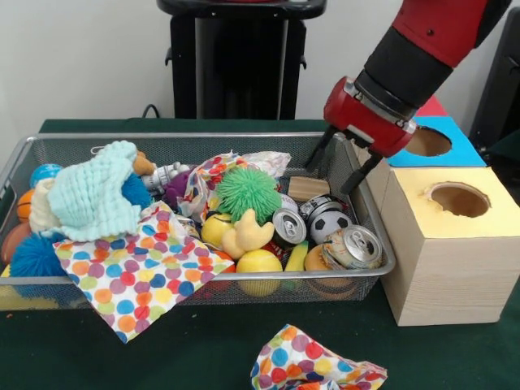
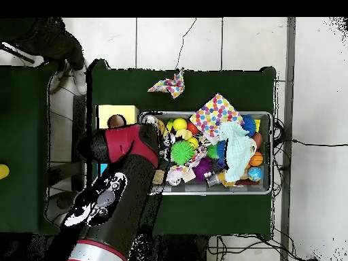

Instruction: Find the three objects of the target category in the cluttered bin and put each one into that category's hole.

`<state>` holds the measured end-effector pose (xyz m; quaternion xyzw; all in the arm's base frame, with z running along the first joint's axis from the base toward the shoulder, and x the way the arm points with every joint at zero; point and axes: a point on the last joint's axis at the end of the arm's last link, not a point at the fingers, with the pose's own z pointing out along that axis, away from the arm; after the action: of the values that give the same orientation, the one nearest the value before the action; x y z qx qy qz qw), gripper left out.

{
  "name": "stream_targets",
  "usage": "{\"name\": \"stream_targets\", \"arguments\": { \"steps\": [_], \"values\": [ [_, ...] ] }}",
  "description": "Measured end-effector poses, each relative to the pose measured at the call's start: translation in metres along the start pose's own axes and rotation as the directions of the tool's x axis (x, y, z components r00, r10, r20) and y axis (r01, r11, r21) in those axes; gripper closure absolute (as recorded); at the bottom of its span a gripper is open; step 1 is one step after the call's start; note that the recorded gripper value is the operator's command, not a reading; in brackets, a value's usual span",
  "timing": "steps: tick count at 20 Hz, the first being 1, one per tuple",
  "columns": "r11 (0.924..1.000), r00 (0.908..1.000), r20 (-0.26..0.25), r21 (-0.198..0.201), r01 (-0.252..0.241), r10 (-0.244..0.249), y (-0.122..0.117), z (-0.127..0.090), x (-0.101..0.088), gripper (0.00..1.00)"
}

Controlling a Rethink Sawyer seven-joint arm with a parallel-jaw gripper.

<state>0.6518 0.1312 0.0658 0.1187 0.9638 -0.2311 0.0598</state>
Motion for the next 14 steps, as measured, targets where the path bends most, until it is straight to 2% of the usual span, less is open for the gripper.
{"name": "stream_targets", "arguments": {
  "steps": [1,4,7,11,14],
  "values": [
    [0.9991,0.9994,0.019,-0.032,-0.03,0.03,-0.003,-0.005,-0.01,0.0],
    [0.9953,0.997,0.036,-0.071,-0.066,0.069,-0.007,-0.009,-0.023,0.0],
    [0.988,0.9926,0.046,-0.112,-0.107,0.112,-0.012,-0.012,-0.035,0.0],
    [0.979,0.9876,0.038,-0.142,-0.146,0.153,-0.019,-0.011,-0.04,0.0],
    [0.9746,0.985,0.014,-0.148,-0.168,0.172,-0.03,-0.009,-0.037,0.0]
  ]
}}
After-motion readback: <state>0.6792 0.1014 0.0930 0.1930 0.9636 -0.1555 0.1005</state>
